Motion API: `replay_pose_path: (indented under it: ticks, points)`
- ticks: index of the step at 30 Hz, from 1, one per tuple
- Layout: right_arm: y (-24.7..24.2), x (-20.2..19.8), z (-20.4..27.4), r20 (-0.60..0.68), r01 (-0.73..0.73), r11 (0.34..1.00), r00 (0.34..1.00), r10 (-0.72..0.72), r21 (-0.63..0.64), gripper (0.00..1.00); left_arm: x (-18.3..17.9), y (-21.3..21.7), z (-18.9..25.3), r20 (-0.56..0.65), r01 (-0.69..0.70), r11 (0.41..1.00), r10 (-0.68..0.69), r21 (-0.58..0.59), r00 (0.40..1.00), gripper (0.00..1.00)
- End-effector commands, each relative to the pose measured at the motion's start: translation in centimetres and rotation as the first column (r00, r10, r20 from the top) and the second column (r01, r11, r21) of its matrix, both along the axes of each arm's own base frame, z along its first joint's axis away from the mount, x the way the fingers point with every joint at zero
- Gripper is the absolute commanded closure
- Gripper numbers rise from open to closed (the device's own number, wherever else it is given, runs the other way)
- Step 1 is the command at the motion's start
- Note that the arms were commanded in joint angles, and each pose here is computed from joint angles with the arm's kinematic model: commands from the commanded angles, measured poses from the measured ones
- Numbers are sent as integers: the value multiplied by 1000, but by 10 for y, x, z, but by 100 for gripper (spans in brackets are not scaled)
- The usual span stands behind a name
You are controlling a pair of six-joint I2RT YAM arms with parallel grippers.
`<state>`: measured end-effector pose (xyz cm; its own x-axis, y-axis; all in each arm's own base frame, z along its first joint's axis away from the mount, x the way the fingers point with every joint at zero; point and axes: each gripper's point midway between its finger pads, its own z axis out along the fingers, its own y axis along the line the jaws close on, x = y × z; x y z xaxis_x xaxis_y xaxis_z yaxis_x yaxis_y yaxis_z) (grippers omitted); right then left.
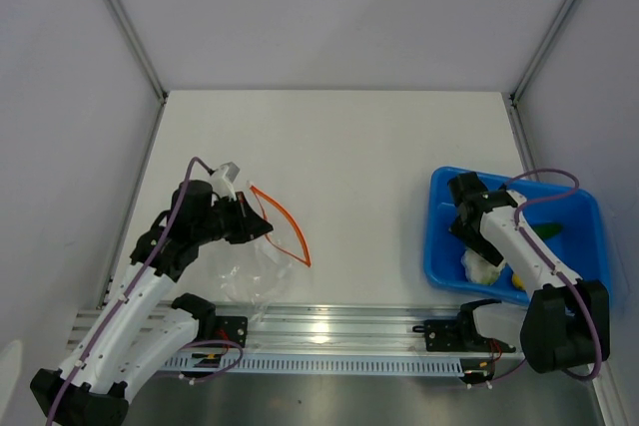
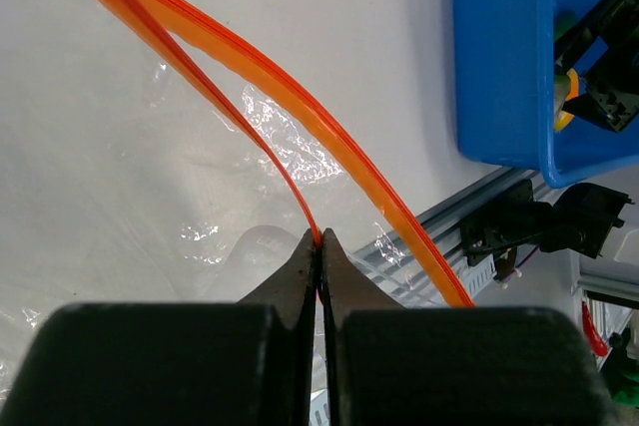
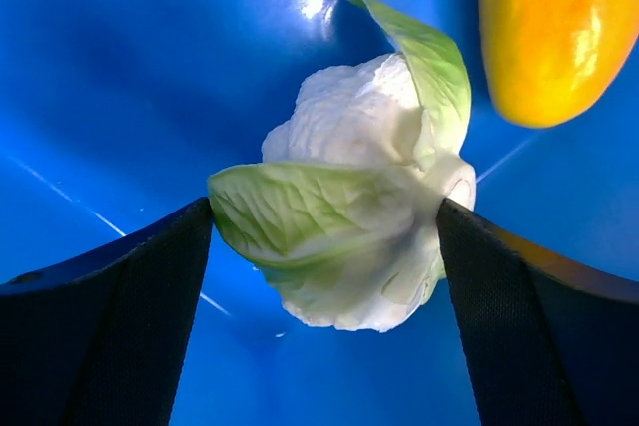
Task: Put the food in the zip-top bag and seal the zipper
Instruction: Pick up the fake vegetable from the bin.
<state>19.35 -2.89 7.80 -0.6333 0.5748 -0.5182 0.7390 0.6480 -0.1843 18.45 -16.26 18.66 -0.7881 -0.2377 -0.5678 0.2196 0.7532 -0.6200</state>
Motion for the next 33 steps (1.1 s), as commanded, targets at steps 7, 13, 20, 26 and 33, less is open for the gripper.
replay_pose_path:
  ticks: [7,13,20,26,33]
  points:
    - [16,20,5,154,-26,994,988,9,105,41,-2,-5,5,31,35,999,-35,-18,999,99]
    - [18,28,38,297,-99,989,953,62,112,94,-3,-6,4,28,40,999,-39,-18,999,100]
    - [18,31,78,390,-142,985,916,94,97,100,-2,-9,6,27,51,998,-50,-24,998,100]
    - [24,35,104,448,-212,972,882,147,98,100,-4,-11,6,22,58,998,-57,-25,998,99]
    - [50,42,139,533,-406,909,792,297,98,100,-4,-13,12,32,68,997,-67,-31,997,99]
